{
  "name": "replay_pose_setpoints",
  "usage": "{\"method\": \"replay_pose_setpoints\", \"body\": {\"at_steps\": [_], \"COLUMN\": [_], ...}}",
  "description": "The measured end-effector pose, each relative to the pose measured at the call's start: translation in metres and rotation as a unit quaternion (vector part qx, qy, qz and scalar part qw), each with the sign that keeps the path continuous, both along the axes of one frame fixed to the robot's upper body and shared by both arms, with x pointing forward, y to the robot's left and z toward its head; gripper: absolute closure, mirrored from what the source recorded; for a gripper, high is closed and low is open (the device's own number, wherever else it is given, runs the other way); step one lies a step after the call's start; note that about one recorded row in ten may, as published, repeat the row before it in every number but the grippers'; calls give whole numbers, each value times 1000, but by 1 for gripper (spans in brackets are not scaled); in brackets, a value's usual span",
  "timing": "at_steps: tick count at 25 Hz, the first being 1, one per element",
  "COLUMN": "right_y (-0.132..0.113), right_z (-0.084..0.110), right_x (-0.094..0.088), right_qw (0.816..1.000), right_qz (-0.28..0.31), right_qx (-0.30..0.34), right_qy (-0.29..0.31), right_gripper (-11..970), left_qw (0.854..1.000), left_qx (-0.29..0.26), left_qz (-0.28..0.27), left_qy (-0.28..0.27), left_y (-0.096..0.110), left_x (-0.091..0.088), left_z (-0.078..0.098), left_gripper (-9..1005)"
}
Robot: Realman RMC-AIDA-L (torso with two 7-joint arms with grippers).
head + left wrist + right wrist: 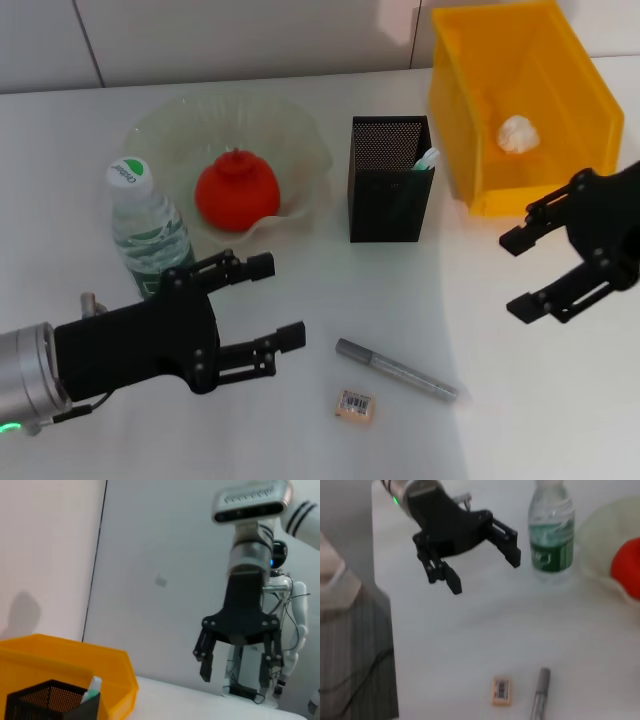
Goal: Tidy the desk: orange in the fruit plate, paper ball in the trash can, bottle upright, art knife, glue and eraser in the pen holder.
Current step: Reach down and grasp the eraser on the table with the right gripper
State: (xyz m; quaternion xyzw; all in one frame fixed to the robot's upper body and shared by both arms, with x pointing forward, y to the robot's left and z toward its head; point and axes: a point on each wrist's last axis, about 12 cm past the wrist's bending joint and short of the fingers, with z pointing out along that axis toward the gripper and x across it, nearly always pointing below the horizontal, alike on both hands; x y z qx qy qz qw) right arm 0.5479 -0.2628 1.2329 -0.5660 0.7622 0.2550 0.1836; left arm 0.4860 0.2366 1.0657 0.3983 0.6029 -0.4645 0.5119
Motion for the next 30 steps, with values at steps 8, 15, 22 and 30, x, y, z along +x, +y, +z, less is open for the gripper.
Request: {"method": "replay_pose_setpoints", "body": {"at_steps": [8, 15, 22, 30], "right_y": [64, 102, 120, 145], "right_z": [-3, -21, -26, -44], "right_x": [6, -1, -7, -16], "right_qw": [994, 983, 984, 980], "right_qz": [31, 38, 37, 60], "right_qx": [-100, -169, -162, -183], "right_qy": [38, 59, 67, 49], "right_gripper": [191, 193, 196, 199], "left_qw": [1000, 999, 997, 996], "left_qx": [22, 37, 70, 80], "left_qz": [-17, -22, -40, -44], "left_qy": [6, 8, 7, -8], "left_y": [-3, -4, 0, 0], "left_x": [-5, -5, -5, -4], "left_z": [-6, -9, -12, -13], "left_gripper": [181, 181, 181, 181]}}
